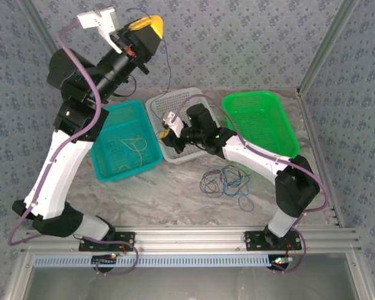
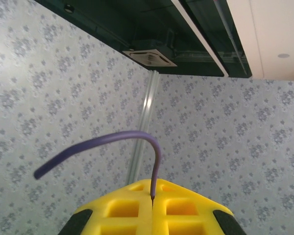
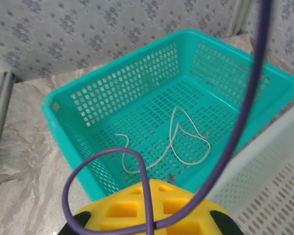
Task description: Untangle the cables
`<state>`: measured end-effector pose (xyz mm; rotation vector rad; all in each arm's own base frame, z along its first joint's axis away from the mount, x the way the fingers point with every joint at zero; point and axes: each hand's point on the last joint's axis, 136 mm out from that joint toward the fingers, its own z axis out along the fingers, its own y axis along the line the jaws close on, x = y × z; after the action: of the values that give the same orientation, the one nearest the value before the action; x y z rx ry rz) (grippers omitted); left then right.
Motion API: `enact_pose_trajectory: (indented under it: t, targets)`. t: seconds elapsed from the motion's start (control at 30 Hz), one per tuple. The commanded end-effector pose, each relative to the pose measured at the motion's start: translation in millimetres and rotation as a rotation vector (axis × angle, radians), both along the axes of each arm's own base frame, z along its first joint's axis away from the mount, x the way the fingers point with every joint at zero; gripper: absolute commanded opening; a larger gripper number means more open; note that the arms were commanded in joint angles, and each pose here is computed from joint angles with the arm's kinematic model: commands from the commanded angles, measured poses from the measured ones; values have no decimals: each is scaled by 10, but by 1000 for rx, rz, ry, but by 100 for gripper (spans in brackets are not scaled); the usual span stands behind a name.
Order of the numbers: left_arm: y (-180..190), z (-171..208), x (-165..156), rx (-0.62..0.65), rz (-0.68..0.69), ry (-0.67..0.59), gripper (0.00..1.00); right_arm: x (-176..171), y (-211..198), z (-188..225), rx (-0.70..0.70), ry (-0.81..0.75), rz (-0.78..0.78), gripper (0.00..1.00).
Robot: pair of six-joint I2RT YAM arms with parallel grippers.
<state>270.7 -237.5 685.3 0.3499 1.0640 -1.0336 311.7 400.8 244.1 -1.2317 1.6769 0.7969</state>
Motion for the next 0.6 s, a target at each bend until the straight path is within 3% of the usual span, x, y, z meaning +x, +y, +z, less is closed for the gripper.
enact_pose_trajectory:
  t: [0.0,0.13,0.4,0.57]
  targets:
    - [311,133,-57,-22,113,-41,0,16,-207,-13,-92,-34,-83,0]
    - [416,-35,231,-28,186,23,0,51,-386,-68,-214,-64,-165,0]
    - [629,-543,1070,-41,333,242,0,-33,-496,50,-405,-282,-297,0]
    - [646,-1074,1642,14,376,410,0,-113,-556,125,-411,-297,-312,0]
